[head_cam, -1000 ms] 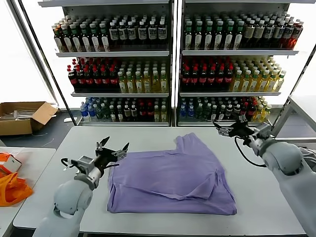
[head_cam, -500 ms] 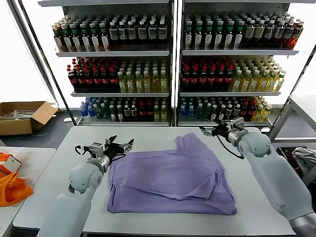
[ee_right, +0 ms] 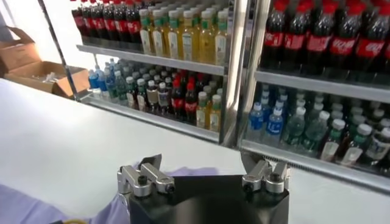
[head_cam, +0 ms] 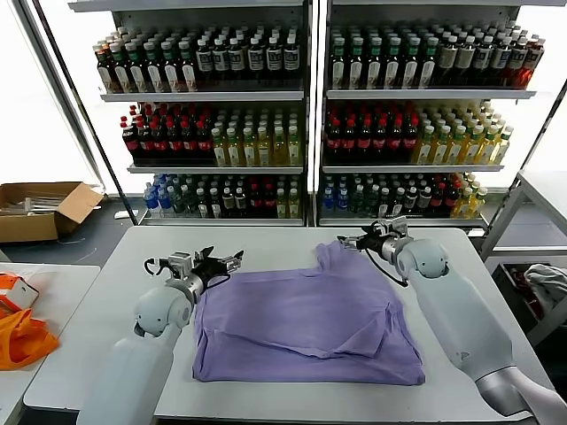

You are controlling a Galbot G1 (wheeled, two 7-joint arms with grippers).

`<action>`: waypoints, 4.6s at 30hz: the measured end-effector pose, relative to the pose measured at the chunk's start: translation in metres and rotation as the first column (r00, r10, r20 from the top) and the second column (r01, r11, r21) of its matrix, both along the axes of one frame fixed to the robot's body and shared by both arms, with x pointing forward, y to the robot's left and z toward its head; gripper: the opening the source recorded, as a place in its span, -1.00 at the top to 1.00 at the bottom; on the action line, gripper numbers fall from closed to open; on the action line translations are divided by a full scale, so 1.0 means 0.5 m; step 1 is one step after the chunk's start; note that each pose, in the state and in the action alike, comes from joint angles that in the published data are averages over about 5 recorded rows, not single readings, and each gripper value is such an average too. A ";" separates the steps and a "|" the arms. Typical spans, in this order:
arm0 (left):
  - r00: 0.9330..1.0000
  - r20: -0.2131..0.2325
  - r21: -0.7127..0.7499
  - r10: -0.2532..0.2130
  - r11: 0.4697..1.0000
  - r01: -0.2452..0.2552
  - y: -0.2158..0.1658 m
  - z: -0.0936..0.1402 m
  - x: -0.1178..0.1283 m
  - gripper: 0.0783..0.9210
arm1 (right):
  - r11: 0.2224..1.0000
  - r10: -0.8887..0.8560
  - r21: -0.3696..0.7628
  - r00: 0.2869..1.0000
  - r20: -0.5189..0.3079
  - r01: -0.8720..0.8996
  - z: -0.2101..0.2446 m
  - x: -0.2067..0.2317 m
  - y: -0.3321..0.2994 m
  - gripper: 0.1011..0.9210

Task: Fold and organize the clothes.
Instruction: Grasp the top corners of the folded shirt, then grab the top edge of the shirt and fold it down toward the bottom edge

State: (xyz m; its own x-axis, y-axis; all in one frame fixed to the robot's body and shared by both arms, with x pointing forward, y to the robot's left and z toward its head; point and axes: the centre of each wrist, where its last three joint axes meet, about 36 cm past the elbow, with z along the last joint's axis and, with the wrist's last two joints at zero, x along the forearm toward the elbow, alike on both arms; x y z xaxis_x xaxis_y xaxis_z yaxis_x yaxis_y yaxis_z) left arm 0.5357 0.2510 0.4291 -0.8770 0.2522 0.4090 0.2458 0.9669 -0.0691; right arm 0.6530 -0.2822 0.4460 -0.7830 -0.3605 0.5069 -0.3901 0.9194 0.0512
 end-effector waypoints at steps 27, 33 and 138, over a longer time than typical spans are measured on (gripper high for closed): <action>0.993 -0.103 0.043 0.064 0.997 -0.060 0.089 -0.073 -0.047 -0.77 | 0.998 -0.033 0.056 0.998 -0.052 0.036 -0.055 0.014 0.027 -0.76; 0.990 -0.122 0.046 0.070 0.997 -0.065 0.094 -0.088 -0.056 -0.72 | 0.997 -0.046 0.055 0.997 -0.064 0.050 -0.067 0.011 0.030 -0.76; 1.000 -0.013 0.141 0.016 0.990 -0.014 0.092 -0.066 -0.375 0.99 | 0.989 -0.139 -0.031 0.986 0.093 0.142 -0.006 -0.527 -0.039 0.98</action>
